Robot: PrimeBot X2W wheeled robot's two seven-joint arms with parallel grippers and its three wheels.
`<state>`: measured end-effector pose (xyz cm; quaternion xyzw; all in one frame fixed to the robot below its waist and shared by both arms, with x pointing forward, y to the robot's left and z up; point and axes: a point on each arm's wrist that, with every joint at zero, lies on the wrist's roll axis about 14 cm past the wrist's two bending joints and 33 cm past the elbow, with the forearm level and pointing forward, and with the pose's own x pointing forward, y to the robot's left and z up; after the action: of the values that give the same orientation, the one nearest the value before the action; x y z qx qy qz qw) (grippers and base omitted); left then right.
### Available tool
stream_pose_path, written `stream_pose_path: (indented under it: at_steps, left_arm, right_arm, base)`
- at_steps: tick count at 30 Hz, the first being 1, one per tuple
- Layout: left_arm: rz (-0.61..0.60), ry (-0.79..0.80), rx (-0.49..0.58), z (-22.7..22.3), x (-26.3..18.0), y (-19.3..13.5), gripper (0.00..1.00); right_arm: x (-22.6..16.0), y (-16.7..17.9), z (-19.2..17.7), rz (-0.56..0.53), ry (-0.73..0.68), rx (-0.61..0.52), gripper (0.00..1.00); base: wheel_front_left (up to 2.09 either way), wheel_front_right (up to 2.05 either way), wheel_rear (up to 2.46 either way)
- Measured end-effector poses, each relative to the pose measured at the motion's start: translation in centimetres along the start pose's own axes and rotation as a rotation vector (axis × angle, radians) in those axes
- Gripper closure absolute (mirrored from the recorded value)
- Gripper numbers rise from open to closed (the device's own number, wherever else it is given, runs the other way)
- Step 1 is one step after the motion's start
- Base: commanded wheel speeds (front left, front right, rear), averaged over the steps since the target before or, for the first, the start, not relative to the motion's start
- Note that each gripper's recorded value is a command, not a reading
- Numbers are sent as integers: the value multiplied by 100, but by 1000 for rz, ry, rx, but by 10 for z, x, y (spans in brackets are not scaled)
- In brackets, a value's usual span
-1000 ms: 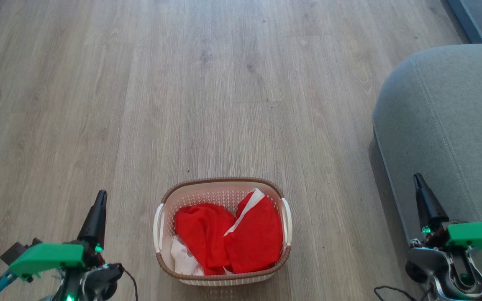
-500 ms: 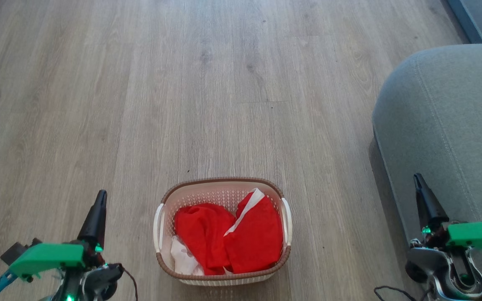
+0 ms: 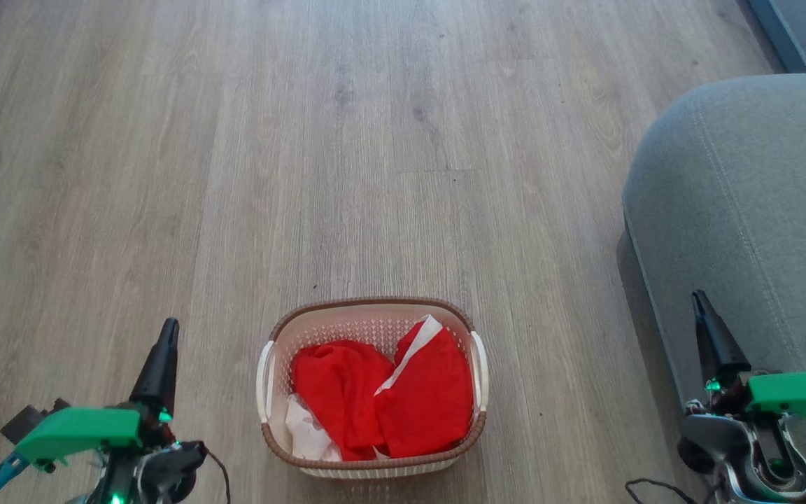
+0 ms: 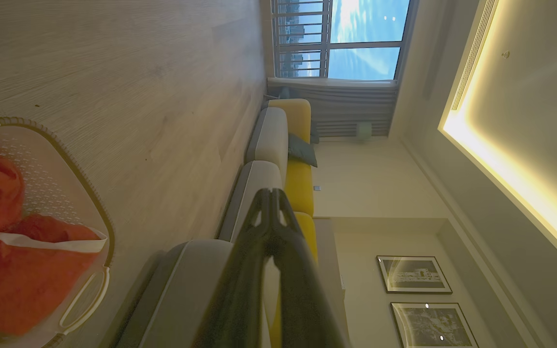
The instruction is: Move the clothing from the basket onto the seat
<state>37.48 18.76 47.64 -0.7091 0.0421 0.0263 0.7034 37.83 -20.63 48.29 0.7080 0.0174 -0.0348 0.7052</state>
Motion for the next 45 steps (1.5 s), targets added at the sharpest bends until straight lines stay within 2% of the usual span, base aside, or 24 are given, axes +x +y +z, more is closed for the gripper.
stream_pose_path:
  at_steps: [45]
  left_arm:
    - [0,0,0,0,0,0,100]
  right_arm:
    - [0,0,0,0,0,0,100]
  base:
    - [0,0,0]
